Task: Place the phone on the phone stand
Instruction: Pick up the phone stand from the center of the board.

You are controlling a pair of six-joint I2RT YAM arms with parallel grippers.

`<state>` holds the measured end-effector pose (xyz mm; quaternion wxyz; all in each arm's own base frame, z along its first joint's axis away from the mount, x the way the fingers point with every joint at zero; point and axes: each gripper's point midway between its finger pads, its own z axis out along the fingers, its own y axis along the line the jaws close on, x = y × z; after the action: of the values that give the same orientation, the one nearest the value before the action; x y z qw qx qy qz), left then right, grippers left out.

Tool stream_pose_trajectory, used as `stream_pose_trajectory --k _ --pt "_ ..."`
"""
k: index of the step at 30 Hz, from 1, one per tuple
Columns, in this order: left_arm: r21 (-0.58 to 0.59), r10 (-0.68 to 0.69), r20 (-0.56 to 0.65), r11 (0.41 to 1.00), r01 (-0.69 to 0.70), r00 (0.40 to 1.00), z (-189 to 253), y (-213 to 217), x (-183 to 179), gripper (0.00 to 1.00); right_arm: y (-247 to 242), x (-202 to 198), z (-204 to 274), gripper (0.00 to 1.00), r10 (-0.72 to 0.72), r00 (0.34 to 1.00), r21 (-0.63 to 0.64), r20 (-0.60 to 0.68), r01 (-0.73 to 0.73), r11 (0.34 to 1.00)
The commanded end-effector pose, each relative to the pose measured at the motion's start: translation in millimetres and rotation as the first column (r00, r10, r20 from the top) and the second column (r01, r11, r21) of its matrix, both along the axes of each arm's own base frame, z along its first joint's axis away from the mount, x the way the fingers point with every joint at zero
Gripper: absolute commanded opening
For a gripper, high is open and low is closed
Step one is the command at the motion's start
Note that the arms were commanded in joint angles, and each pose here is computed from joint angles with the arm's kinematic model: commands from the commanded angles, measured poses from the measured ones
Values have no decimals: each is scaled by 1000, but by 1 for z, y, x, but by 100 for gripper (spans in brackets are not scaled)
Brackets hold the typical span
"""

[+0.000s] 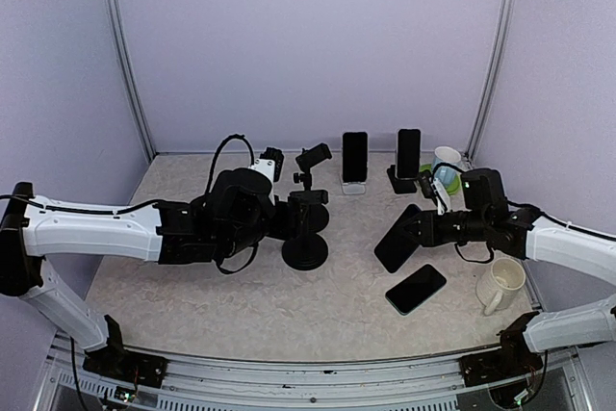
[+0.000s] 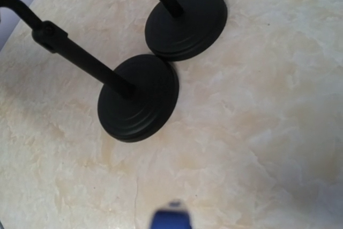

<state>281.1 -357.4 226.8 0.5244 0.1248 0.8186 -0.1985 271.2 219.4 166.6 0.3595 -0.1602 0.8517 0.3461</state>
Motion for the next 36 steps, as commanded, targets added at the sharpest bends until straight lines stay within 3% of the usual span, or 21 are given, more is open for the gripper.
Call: stream_pose_trajectory --k 1,15,36 --pt "-26 -6 15 1000 7 1000 15 -4 4 68 -1 6 16 0 -15 998 33 56 13 999" --pt "-68 20 28 998 -18 999 56 2 41 71 2 7 13 0 -8 999 47 40 6 999" --pt "-178 -94 -15 980 90 995 28 -13 103 69 0 3 11 0 -10 1000 54 27 9 998"
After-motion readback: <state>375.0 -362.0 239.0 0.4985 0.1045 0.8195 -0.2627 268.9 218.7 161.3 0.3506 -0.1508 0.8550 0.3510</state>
